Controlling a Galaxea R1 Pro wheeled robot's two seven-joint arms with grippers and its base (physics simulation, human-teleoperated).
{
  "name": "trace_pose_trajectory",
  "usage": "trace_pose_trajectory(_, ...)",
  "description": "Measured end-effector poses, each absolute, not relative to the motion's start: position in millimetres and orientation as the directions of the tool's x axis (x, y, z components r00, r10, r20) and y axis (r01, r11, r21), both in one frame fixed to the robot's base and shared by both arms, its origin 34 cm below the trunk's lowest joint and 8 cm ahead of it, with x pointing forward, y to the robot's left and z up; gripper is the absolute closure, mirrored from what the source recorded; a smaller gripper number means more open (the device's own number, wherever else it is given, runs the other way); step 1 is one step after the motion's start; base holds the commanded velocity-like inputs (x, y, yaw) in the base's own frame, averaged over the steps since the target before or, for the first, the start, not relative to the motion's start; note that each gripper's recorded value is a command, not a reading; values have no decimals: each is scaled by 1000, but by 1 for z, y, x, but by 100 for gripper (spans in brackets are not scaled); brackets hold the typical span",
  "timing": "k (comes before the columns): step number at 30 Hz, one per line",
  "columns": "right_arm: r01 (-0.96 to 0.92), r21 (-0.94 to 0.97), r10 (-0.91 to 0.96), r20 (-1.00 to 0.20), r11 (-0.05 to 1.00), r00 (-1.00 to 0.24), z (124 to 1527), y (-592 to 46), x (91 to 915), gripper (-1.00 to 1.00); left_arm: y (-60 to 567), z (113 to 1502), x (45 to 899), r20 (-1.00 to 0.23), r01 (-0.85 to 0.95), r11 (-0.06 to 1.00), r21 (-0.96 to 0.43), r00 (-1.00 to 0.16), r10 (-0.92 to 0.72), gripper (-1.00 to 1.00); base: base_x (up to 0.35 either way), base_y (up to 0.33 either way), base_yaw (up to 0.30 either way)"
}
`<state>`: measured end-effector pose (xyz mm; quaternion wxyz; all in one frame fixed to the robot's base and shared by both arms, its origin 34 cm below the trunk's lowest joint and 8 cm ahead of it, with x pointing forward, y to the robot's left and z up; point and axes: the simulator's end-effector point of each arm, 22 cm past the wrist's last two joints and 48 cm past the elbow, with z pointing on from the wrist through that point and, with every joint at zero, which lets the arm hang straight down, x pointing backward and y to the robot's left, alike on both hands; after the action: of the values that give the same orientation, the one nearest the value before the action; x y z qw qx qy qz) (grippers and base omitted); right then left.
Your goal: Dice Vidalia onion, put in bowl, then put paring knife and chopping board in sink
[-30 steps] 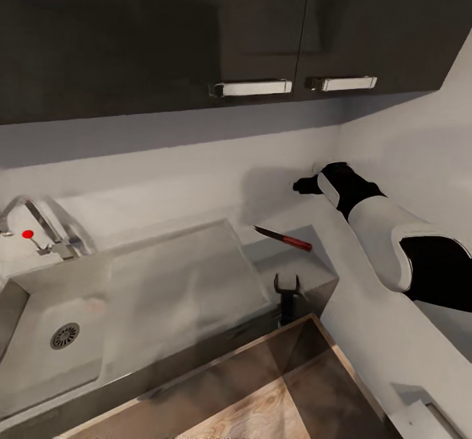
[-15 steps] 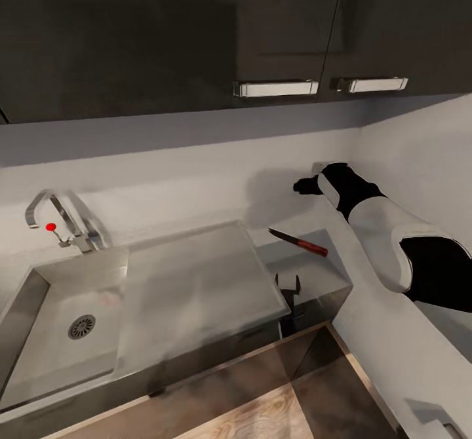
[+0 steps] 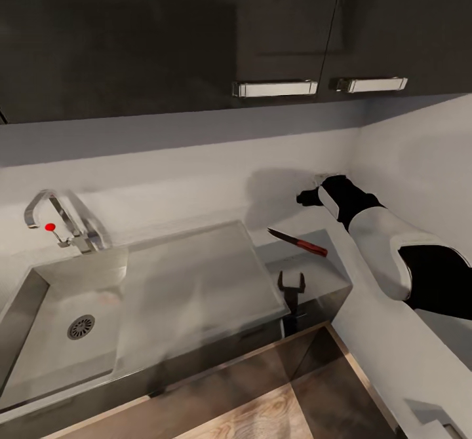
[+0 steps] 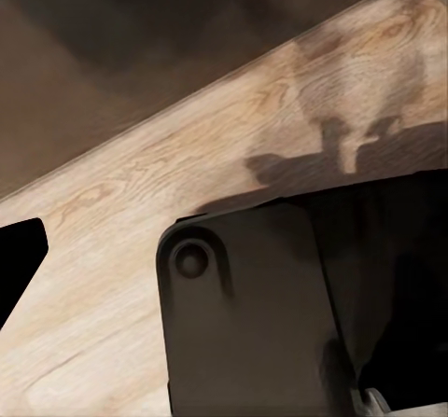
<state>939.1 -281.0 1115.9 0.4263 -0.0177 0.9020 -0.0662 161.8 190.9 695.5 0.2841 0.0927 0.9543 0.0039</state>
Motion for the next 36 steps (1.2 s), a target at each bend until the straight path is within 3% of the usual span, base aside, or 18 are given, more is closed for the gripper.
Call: trace_pose_trajectory(36, -87, -10, -65, -748, 996, -660, 1065, -298, 921, -100, 192, 694, 157, -533, 178, 982, 62, -826, 184, -100, 0, 0, 0)
